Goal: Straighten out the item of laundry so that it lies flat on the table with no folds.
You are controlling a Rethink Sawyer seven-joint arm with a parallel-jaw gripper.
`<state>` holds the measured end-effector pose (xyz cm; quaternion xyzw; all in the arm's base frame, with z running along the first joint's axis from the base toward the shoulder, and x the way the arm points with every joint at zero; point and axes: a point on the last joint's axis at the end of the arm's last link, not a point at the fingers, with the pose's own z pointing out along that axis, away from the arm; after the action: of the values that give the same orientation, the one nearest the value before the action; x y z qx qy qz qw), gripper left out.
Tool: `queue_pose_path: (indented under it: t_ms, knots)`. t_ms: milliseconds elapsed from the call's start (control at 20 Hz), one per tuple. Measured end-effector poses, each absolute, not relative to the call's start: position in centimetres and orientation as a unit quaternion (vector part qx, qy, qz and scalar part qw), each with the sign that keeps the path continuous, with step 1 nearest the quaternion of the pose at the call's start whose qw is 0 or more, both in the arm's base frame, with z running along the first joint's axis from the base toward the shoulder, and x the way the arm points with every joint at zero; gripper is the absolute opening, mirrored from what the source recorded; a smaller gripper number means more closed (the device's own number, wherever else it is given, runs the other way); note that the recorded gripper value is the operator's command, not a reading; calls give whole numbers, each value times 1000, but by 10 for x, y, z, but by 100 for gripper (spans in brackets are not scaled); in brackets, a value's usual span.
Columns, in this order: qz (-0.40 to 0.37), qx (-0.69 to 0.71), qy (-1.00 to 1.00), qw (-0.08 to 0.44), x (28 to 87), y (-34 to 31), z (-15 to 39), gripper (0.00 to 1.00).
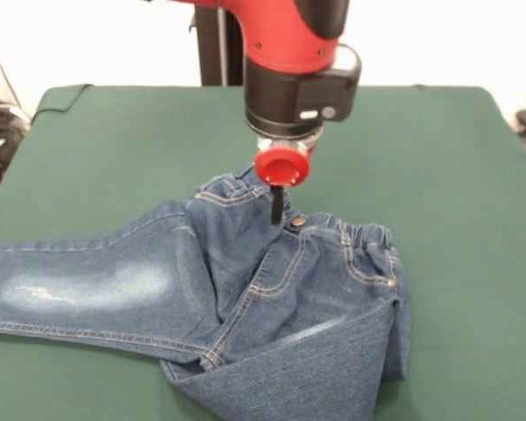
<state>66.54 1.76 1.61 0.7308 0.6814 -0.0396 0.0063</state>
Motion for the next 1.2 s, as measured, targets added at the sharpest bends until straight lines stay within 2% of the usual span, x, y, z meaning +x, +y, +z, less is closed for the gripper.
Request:
queue_pose_path:
  t_ms: [450,1100,1150,1200]
  knots:
    - [-62,753,654,-22,650,30,-19,100]
    - [-76,777,625,-16,652,30,-23,100]
    - [-77,779,623,-15,652,29,-22,0]
    - [-77,779,622,-14,653,29,-21,0]
